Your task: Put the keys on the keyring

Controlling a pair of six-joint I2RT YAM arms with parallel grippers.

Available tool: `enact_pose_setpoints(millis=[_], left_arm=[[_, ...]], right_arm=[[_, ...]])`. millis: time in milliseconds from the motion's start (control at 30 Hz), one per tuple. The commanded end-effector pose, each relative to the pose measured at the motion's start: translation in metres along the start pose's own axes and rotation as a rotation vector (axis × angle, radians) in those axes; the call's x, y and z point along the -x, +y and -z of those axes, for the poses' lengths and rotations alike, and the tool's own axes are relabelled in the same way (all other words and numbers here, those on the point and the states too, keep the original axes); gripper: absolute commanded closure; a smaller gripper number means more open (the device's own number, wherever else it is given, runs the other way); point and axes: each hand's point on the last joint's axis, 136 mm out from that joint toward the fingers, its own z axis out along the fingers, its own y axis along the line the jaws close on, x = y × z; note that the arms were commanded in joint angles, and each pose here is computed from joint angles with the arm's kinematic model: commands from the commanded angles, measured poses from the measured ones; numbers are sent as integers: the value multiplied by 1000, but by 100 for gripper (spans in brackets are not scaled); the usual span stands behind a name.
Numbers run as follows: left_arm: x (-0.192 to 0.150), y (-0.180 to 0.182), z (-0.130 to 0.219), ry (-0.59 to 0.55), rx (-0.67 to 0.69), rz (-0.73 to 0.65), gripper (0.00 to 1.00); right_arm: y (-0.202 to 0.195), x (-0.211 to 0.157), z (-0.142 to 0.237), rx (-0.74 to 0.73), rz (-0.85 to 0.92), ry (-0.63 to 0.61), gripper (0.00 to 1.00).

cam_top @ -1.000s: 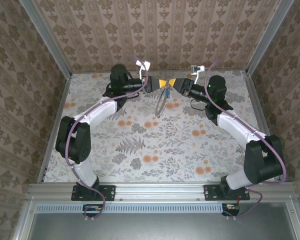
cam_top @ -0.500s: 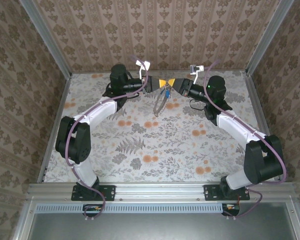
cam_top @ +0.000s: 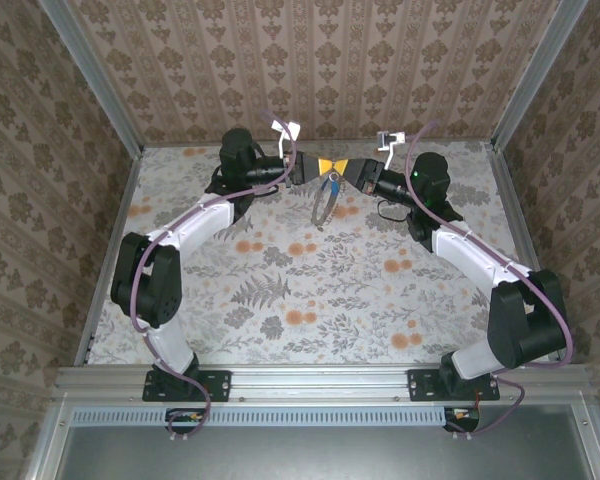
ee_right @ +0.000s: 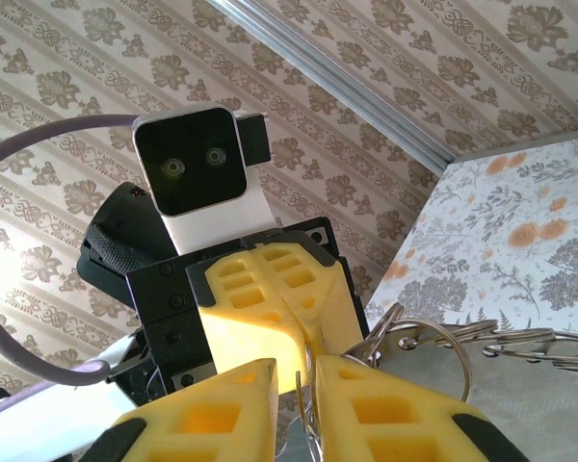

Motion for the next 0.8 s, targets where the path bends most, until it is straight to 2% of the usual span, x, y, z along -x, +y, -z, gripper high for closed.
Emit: enact_pose_setpoints(millis=[0, 233, 333, 400, 500, 567, 767], left_arm=[[14, -24, 3, -38, -21, -63, 100], [14, -24, 3, -37, -23, -62, 100], [13, -20, 4, -32, -12, -50, 99], [12, -15, 7, -31, 0, -46, 83], [9, -10, 12, -23, 18, -44, 70], [16, -4, 27, -37, 41, -48, 67], [17, -20, 40, 2, 64, -116, 61]], right_arm=[[8, -2, -2, 35, 22, -2, 83], [2, -2, -5, 24, 20, 6, 100], [-6, -1, -5, -2, 23, 14, 100], [-13, -1, -5, -29, 36, 28, 100], [-20, 6, -2, -36, 55, 44, 100], [-20, 11, -3, -20, 65, 64, 100], [-11, 21, -11, 13, 113, 137, 100]])
